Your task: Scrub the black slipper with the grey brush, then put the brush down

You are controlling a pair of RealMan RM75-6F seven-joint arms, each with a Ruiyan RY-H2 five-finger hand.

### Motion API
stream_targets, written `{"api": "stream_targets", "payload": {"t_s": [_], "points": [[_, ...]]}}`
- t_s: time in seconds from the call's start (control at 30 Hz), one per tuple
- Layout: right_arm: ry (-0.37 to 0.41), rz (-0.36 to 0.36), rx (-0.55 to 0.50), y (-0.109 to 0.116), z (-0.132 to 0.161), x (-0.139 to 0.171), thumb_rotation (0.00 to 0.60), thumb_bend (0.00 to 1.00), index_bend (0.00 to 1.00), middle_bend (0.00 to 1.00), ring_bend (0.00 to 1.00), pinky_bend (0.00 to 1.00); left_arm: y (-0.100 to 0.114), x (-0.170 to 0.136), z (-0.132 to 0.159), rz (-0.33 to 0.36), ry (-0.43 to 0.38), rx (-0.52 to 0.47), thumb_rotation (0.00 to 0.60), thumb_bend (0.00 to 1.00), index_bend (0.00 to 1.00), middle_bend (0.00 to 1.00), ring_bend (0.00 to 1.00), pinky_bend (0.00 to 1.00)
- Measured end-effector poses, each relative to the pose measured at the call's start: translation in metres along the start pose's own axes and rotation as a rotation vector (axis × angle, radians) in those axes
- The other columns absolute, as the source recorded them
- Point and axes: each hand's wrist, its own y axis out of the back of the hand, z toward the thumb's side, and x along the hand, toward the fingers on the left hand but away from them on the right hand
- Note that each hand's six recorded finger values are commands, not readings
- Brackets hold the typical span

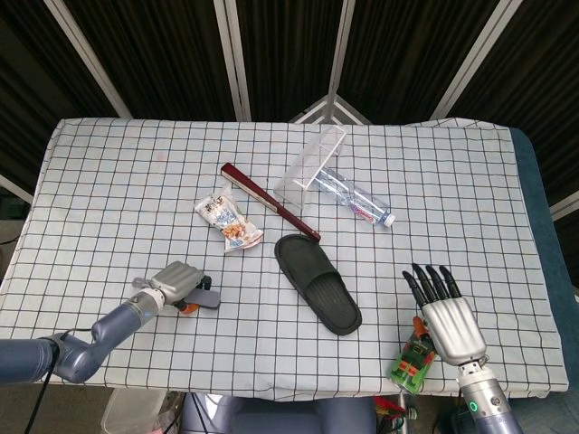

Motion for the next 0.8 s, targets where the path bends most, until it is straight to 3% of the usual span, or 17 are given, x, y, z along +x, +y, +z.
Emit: {"api": "stream_targets", "payload": {"t_s": [0.13,0.23,0.57,0.8], "points": [[-0.006,0.008,-0.004,-0.002,-0.003,-0.001,0.6,0.54,0.0,0.0,0.0,0.0,0.0,0.001,0.004,0.042,-0.033,-0.016,0.6,0.22,0.17,0.25,0.15,0.25],[-0.01,0.01,-0.008,-0.003,-0.004,-0.001,0.6,0.54,0.0,0.0,0.0,0.0,0.003,0.0,0.008,0.084,-0.06,-0.045,0.6,0.13,0.13,0.19,0.13,0.25],[-0.015,0.0,-0.015,0.0,-0.007,0.002,0.6,0.54,0.0,0.0,0.0,0.0,0.024,-0.028,0.015,0.273,-0.152,-0.115,0.537,0.04,0.03,0.05,0.02,0.18],[-0.042,-0.031,-0.022,0.006,-0.017,0.012,0.6,0.53,0.0,0.0,0.0,0.0,0.042,-0.077,-0.003,0.498,-0.14,-0.107,0.537,0.03,0.0,0.03,0.0,0.15]]}}
